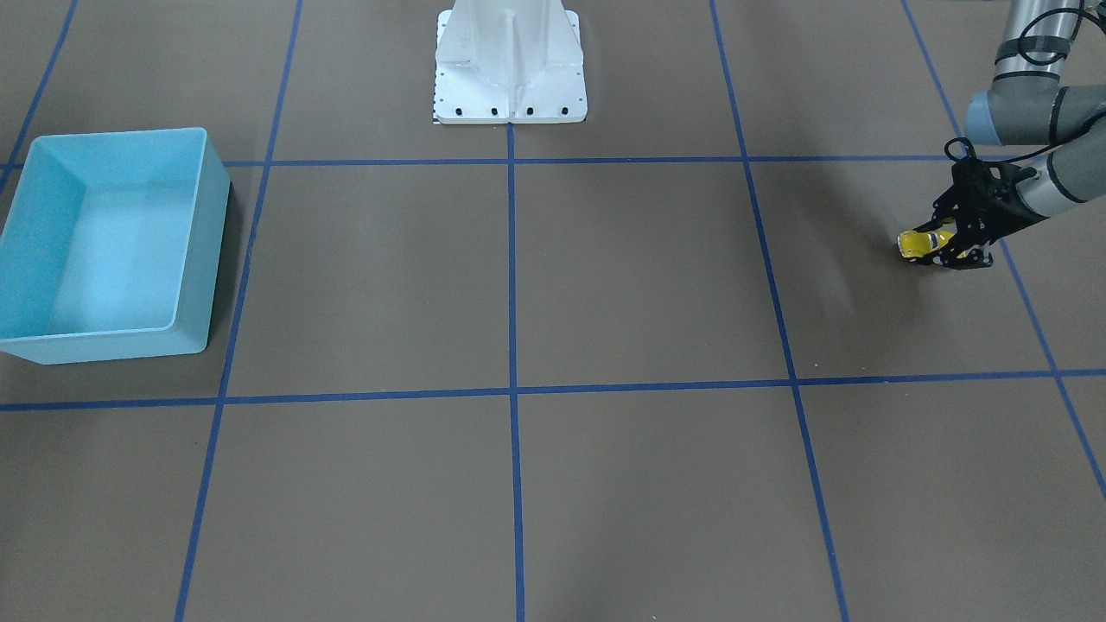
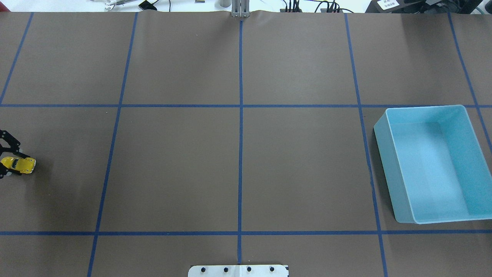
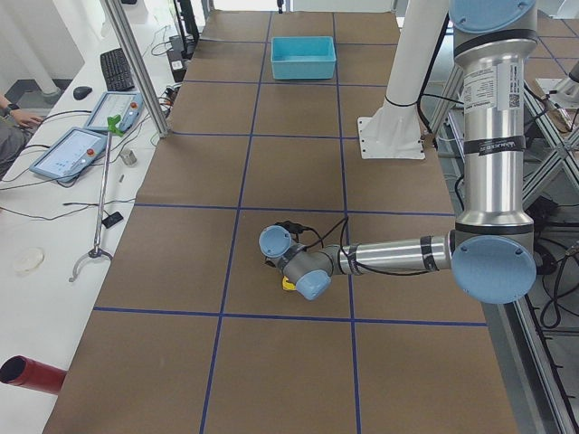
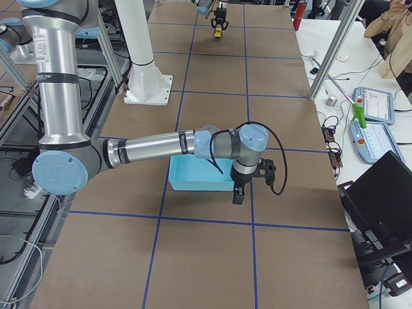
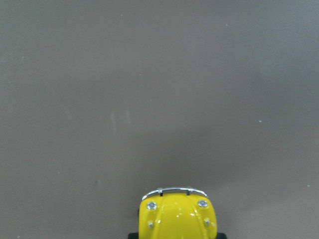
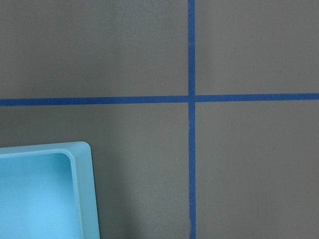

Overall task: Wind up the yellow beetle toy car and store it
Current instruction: 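Keep dragging the car backward, away from the blue bin, with the left gripper, then release the car from the left gripper so it rolls toward the bin, then move the right gripper from beside the bin down over the car, then close the right gripper around the yellow car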

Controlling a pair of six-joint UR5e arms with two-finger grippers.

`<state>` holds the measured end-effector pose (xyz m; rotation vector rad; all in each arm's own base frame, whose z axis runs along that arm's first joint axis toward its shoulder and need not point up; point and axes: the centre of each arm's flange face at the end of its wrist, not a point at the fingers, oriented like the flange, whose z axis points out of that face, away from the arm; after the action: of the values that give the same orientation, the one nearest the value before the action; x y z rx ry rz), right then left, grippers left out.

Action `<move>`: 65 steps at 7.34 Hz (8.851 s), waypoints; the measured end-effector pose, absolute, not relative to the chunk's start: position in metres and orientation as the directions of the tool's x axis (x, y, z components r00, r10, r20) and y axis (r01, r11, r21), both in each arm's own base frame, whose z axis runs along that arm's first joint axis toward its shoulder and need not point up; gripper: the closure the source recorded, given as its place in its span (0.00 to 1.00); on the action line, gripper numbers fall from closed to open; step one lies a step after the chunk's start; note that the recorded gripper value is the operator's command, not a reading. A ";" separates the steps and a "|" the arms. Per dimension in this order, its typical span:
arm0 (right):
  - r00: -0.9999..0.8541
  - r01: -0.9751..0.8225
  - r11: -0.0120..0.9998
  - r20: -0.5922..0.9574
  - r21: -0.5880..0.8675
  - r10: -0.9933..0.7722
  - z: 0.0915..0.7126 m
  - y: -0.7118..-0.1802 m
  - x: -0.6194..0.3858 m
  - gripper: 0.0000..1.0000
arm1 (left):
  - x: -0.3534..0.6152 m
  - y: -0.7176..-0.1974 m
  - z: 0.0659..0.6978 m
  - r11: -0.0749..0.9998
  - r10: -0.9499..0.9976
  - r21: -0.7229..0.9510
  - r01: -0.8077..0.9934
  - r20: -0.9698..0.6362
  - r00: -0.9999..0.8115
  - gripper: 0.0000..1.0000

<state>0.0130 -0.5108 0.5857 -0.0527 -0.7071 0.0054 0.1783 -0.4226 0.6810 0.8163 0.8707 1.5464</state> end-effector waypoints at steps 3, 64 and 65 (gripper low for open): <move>0.760 0.013 0.999 0.650 -0.045 0.020 0.583 -0.513 0.013 0.00 | 0.169 -0.423 0.694 -0.117 0.988 0.868 -0.482 0.055 -0.141 1.00; 0.145 0.627 0.220 0.165 0.747 -0.976 0.282 -0.274 -0.538 0.00 | -0.094 -0.444 0.665 0.981 0.186 0.099 -0.170 -0.752 0.632 0.00; 0.147 0.636 0.214 0.156 0.742 -0.977 0.287 -0.273 -0.542 0.00 | -0.095 -0.444 0.665 0.981 0.183 0.099 -0.167 -0.752 0.633 0.00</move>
<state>-0.5424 -0.2733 0.2869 0.5882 -0.7145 -1.2610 -0.0952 -0.4436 0.6648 0.0209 0.8629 0.2002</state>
